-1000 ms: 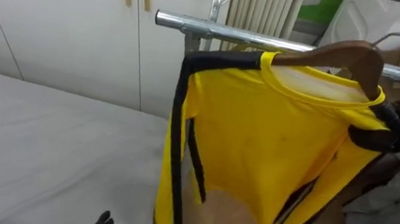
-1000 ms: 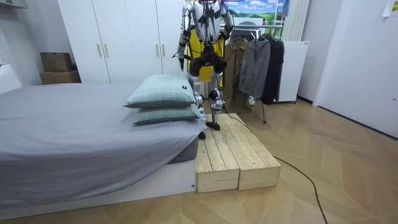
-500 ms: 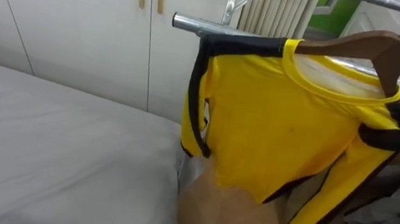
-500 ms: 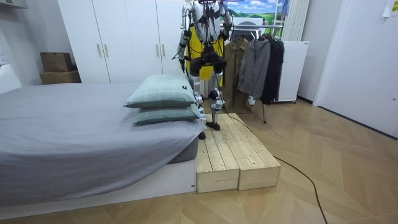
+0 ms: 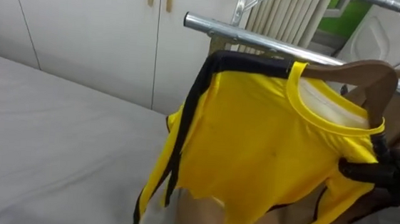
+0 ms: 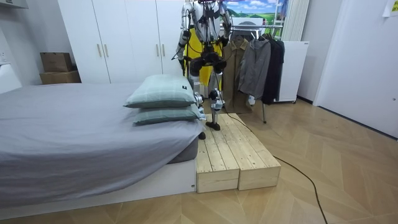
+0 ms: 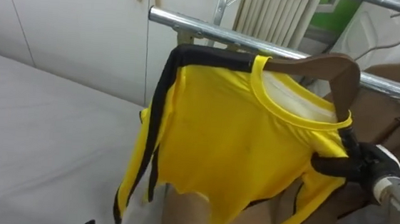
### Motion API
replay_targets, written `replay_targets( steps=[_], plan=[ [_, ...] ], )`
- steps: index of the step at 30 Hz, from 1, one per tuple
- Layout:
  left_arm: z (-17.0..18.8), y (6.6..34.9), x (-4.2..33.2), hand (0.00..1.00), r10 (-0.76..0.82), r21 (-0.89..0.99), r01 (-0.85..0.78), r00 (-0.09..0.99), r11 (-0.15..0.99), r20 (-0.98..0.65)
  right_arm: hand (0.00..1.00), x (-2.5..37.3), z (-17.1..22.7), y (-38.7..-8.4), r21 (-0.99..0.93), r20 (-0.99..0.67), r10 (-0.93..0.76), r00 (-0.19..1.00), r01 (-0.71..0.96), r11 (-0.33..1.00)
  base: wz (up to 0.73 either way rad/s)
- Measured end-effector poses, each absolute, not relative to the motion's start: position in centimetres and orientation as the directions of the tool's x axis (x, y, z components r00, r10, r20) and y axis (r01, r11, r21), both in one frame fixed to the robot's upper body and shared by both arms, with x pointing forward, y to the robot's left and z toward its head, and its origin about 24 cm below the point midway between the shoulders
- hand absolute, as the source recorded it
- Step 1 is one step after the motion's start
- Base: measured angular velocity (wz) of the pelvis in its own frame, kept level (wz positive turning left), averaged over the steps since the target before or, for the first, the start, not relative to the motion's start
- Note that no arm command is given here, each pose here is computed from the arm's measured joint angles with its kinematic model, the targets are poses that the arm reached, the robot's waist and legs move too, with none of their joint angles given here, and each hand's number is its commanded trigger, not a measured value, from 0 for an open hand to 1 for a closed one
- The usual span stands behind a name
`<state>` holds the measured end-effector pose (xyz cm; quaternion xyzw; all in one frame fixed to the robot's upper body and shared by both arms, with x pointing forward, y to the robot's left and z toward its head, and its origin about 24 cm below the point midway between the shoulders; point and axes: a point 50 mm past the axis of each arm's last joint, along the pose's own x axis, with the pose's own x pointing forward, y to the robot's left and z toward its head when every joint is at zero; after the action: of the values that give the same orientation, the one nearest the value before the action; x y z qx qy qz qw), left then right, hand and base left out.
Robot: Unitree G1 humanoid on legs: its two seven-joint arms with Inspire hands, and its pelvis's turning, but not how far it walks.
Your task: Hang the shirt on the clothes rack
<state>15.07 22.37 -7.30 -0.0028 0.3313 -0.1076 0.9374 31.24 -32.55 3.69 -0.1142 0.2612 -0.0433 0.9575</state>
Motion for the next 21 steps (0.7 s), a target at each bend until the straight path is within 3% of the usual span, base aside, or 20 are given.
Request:
replay_targets(
  steps=[21],
  plan=[
    [-6.6, 22.0, 16.6, 0.0, -0.237, -0.069, 0.243, 0.775, 0.968, -0.587, 1.0, 29.5, -0.3, -30.9, -0.246, -0.687, -0.011, 0.727, -0.219, 0.944, 0.04]
  ],
)
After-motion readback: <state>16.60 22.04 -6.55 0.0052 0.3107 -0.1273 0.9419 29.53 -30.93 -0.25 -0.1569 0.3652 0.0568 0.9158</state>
